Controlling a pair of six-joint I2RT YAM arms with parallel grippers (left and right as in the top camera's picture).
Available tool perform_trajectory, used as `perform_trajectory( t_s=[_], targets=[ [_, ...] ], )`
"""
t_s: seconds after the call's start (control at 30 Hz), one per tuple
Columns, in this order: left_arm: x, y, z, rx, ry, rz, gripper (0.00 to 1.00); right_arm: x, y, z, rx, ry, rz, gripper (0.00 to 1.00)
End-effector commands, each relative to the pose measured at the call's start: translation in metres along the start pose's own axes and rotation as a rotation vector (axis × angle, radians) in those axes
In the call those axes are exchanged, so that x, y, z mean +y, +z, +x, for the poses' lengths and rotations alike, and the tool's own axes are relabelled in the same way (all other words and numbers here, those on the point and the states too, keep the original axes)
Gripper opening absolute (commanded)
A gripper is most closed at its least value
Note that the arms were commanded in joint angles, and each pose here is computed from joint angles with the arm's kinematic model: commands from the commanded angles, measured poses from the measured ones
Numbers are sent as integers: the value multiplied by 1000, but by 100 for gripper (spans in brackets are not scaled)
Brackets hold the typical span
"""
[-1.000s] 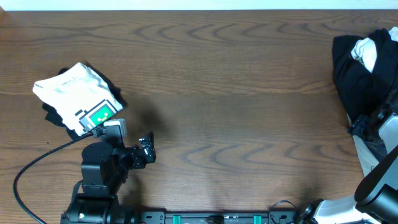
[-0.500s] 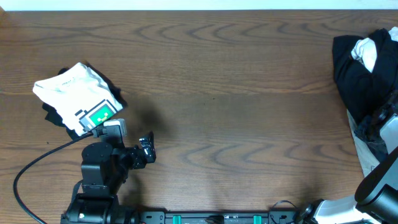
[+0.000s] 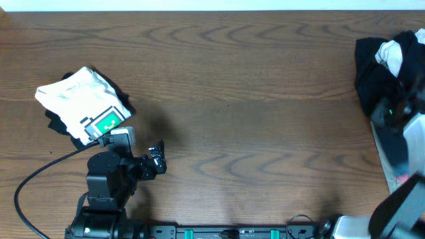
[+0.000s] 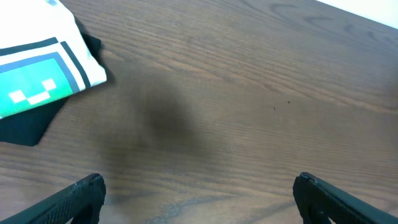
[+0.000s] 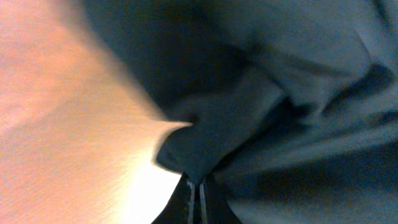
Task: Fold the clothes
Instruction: 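Reach the right gripper into the black pants pile and grasp, then drag the black pants with the right gripper toward table center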
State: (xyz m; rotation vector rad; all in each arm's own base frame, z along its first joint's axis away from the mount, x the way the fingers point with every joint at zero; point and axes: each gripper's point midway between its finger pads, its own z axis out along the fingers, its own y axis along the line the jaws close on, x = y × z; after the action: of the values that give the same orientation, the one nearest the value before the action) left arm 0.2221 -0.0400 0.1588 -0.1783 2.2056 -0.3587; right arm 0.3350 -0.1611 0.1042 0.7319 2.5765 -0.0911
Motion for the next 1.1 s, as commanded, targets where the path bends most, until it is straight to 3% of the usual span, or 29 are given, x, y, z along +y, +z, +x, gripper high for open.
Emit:
perform_trajectory(
  t_s=[0.0,0.27,0.53,0.73,0.9,0.97,1.03,1.07],
  targets=[
    [-4,-4,-6,-12,-9,14,98,79,-48,-4,-69,-153,-206,1],
    [-4,-4,-6,-11,-10,14,98,211,-77,85,62,-400,-396,1],
    [-4,-4,-6,-11,-10,14,98,313,-83,152,54,-595,-554,1],
    [-4,-4,-6,-10,-10,13,98,365,-88,145,-111,-609,-641,1],
    [-3,-4,-4,-2,-11,11,98,376,-93,124,-199,-562,-666,20],
    [-3,-4,-4,-1,-11,10,98,365,-85,112,-223,-539,-599,25],
    [-3,-4,-4,-1,-11,10,98,345,-73,99,-234,-507,-503,39],
    [-3,-4,-4,-1,-11,10,98,333,-68,92,-234,-487,-454,39]
  ],
)
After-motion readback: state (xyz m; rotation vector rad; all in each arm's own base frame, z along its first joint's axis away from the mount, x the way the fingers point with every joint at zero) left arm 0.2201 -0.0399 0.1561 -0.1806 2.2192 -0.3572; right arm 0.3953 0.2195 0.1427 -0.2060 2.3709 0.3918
